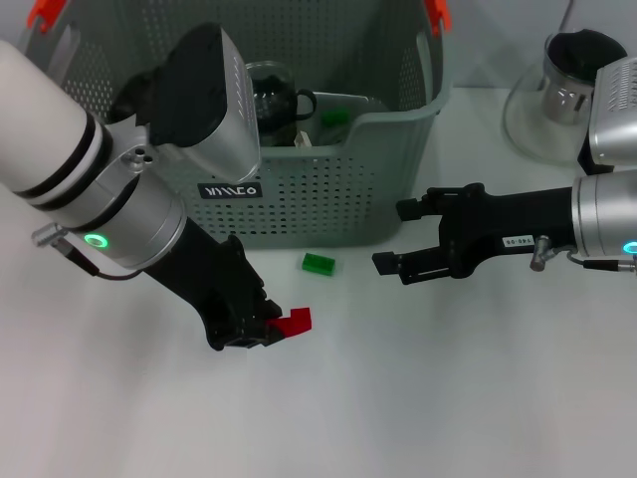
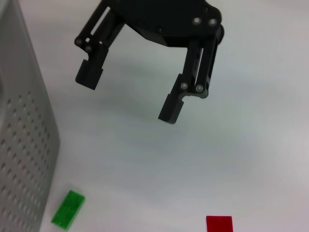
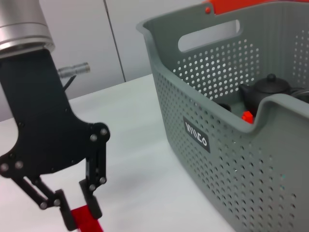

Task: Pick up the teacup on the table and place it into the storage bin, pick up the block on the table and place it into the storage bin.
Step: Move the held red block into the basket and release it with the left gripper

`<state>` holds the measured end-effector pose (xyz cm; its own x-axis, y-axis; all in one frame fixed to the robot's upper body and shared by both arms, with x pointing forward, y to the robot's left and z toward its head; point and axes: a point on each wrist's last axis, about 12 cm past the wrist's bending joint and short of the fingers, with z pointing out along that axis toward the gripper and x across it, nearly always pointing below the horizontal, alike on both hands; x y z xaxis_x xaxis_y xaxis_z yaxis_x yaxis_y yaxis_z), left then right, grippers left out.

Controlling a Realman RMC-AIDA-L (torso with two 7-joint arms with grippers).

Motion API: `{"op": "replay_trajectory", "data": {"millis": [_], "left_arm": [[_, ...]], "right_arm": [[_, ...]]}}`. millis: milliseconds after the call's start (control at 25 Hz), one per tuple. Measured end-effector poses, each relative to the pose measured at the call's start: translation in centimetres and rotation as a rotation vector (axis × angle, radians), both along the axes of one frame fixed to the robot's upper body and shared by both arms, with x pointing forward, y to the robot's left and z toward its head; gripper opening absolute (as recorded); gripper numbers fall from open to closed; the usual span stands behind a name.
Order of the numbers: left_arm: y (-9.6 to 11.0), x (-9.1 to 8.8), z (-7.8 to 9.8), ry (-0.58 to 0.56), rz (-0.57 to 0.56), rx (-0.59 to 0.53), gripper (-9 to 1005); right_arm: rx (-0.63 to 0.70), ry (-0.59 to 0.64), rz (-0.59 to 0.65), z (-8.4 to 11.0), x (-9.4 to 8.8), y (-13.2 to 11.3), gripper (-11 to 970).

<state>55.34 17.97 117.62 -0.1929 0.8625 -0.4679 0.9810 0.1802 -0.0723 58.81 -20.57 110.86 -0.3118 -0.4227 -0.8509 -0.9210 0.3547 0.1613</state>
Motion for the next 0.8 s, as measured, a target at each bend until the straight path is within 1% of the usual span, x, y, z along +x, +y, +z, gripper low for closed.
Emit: {"op": "replay_trajectory", "data": {"millis": [120, 240, 320, 360, 440, 520, 560, 600, 680, 760, 800], "left_arm": [[-0.1, 0.0, 0.0, 0.004, 0.002, -0.022, 185], [0.2, -0.2, 1.2, 0.021, -0.003, -0.099, 185], [0.7, -0.3, 2.5, 0.041, -0.006, -0.168, 185], [1.0, -0.3, 3.5, 0.055, -0.012, -0.225, 185], [1.6, -0.1, 5.3, 0.057, -0.009, -0.325, 184], [2.3, 0.4, 7.2, 0.034, 0.012, -0.424, 184], [2.3, 0.4, 7.2, 0.034, 0.012, -0.424, 184], [3.4, 1.7, 9.6, -0.037, 0.074, -0.529, 184], [3.7, 2.7, 10.3, -0.078, 0.120, -0.552, 184], [4.0, 4.4, 10.9, -0.133, 0.208, -0.565, 184], [4.2, 5.6, 10.9, -0.154, 0.266, -0.570, 184]], "right_arm": [[-0.002, -0.002, 0.005, 0.0, 0.0, 0.0, 914], [-0.004, -0.006, 0.007, 0.0, 0.0, 0.0, 914], [-0.003, -0.007, 0.006, 0.0, 0.0, -0.1, 914], [-0.003, -0.007, 0.006, 0.0, 0.0, -0.1, 914], [-0.002, -0.007, 0.005, 0.0, 0.0, -0.2, 914], [-0.001, -0.005, 0.009, 0.0, -0.1, -0.2, 914], [-0.001, -0.004, 0.010, 0.1, -0.1, -0.2, 913], [-0.002, -0.004, 0.010, 0.0, -0.1, -0.3, 913], [-0.002, -0.002, 0.009, 0.0, -0.1, -0.4, 912], [-0.002, 0.001, 0.013, 0.0, -0.2, -0.5, 912], [-0.002, 0.002, 0.014, 0.0, -0.2, -0.5, 912]]}}
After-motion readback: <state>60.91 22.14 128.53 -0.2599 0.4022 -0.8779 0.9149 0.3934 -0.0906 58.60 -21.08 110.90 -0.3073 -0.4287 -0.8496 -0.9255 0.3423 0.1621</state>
